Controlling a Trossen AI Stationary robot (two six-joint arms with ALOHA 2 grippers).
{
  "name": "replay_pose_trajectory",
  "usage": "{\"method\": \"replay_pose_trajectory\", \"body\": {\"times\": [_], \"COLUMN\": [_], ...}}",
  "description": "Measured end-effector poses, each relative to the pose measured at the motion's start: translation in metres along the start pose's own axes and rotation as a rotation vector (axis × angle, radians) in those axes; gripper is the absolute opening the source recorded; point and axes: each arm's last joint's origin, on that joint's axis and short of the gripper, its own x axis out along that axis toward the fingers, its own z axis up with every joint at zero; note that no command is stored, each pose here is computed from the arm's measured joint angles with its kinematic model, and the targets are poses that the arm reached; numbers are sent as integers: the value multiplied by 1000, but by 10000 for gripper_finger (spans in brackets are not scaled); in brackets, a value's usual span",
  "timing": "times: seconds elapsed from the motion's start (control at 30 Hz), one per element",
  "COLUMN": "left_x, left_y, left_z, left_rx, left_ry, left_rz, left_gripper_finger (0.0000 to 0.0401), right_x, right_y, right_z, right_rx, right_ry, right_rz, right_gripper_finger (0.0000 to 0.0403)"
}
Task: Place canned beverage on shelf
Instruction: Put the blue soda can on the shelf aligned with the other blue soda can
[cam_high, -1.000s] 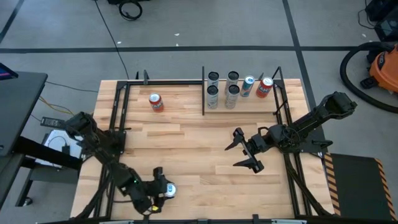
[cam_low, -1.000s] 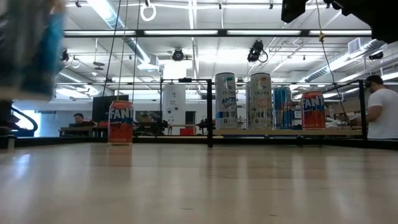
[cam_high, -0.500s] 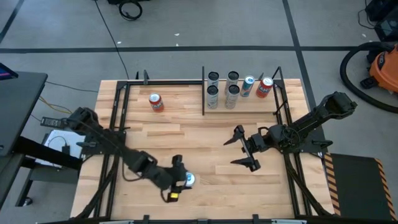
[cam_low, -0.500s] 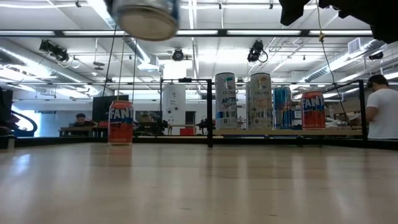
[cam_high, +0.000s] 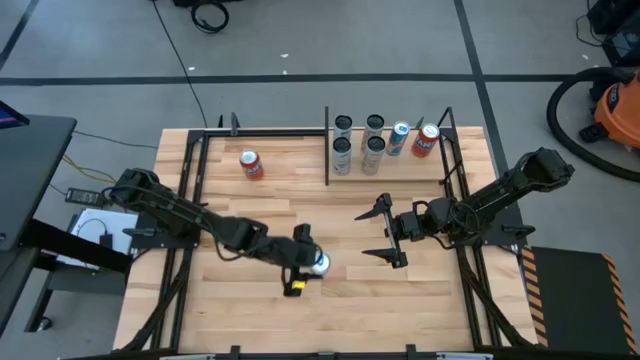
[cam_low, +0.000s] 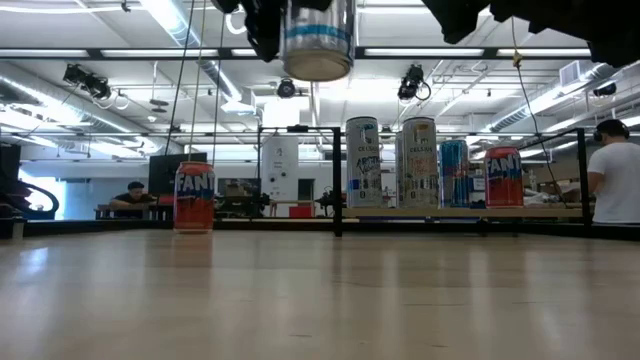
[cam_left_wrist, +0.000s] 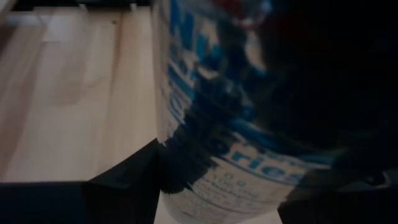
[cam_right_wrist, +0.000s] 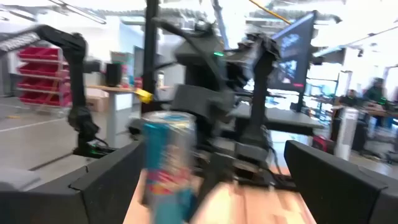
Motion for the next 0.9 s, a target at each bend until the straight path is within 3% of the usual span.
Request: {"method": "replay_pose_trajectory", "body": {"times": [0.33,0.6,0.9], "left_x": [4,5,5], "left_y": [39,62,79], "left_z": [6,8,7], "left_rx": [-25,-21,-42], "left_ry": [7,15,36], "left_rz": [4,23,29], "left_gripper_finger": [243,243,243], "right_x": [13,51,70], "right_y": [-6,-19,-30], "right_z": [13,37,86], "right_rx": [-3,-8,36], "right_ry": [-9,288,433], "right_rz": [-44,-77,-94], "right_gripper_finger": [394,394,394]}}
